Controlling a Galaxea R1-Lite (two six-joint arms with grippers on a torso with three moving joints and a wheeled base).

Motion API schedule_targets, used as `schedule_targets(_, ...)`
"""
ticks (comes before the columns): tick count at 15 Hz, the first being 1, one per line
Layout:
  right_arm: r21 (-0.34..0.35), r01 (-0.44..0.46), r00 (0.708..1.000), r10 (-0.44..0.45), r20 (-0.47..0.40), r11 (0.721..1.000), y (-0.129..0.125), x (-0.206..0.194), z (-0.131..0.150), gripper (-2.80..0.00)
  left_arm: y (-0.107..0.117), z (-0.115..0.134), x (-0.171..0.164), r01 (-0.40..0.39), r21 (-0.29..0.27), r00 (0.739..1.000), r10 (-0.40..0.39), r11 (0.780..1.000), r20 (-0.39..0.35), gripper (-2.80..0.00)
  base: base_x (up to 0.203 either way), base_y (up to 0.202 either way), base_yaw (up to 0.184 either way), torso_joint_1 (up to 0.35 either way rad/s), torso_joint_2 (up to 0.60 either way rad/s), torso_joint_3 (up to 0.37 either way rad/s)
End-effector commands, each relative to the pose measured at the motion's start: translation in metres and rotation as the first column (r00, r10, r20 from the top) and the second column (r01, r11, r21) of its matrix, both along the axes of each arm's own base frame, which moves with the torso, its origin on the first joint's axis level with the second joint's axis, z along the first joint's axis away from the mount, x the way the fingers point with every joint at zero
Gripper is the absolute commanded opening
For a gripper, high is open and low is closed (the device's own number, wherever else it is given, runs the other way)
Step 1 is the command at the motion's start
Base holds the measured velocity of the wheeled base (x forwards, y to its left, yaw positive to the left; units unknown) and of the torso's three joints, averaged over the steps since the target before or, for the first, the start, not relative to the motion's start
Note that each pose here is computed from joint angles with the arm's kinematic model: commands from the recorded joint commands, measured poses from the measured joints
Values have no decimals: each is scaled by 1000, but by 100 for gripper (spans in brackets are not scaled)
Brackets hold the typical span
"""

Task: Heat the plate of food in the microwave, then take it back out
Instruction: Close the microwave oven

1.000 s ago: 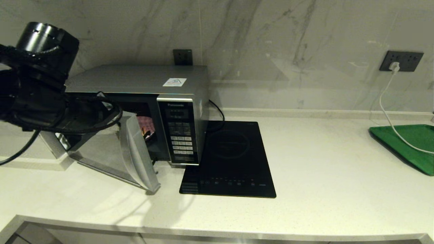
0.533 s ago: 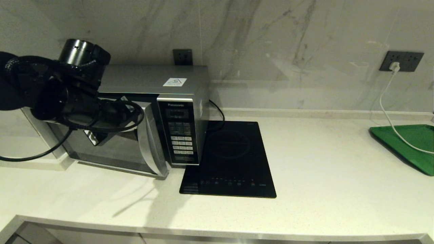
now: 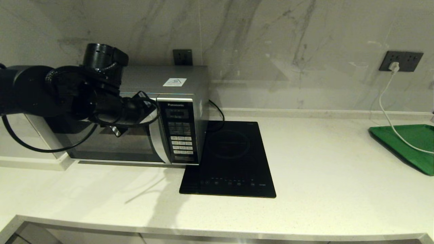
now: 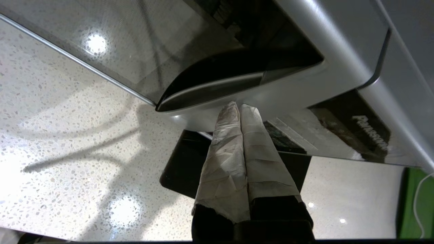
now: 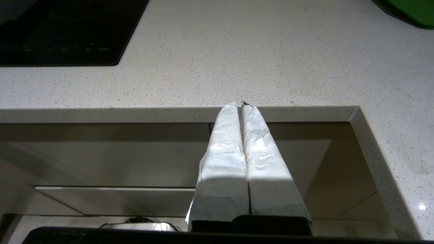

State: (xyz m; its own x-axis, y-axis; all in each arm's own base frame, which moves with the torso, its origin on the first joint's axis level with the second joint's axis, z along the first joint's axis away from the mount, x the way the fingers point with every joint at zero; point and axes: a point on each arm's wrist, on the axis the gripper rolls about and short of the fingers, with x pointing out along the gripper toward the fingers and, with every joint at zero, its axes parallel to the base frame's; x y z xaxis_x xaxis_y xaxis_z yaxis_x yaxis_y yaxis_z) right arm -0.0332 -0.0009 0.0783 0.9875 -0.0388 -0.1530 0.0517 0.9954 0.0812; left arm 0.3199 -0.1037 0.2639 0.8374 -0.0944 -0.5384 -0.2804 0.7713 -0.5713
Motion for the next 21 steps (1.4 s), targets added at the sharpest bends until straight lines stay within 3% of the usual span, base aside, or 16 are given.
schedule_targets(1,0,1,1000,-1,-1,1000,0,0,0,-280,3,-10,9,-18,9,999,18,1000,-27,-280,0,0,0,0,0,0)
schedule_targets(4,0,1,1000,-1,-1,1000,0,0,0,-280,7,-9,7,-23,14,999,24,1000,-28,-280,0,0,0,0,0,0)
schedule_targets(7,0,0,1000,0,-1,1000,0,0,0,-280,14,-3,-18,-19,16,999,19,1000,-28,-280,0,0,0,0,0,0)
schedule_targets(10,0,0,1000,0,-1,1000,0,0,0,-280,14,-12,-56,70,77,996,-65,995,-69,-280,0,0,0,0,0,0)
schedule_targets(13,0,0,1000,0,-1,1000,0,0,0,-280,1,-43,-90,229,190,967,-200,955,-157,-280,0,0,0,0,0,0)
schedule_targets(15,0,0,1000,0,-1,1000,0,0,0,-280,-17,-57,-108,362,277,931,-329,890,-157,-280,0,0,0,0,0,0)
schedule_targets(16,0,0,1000,0,-1,1000,0,0,0,-280,-26,-60,-108,378,308,926,-352,873,-137,-280,0,0,0,0,0,0)
schedule_targets(19,0,0,1000,0,-1,1000,0,0,0,-280,-48,-90,-88,376,367,925,-325,851,-197,-280,0,0,0,0,0,0)
schedule_targets(21,0,0,1000,0,-1,1000,0,0,0,-280,-60,-111,-72,361,372,930,-303,855,-206,-280,0,0,0,0,0,0)
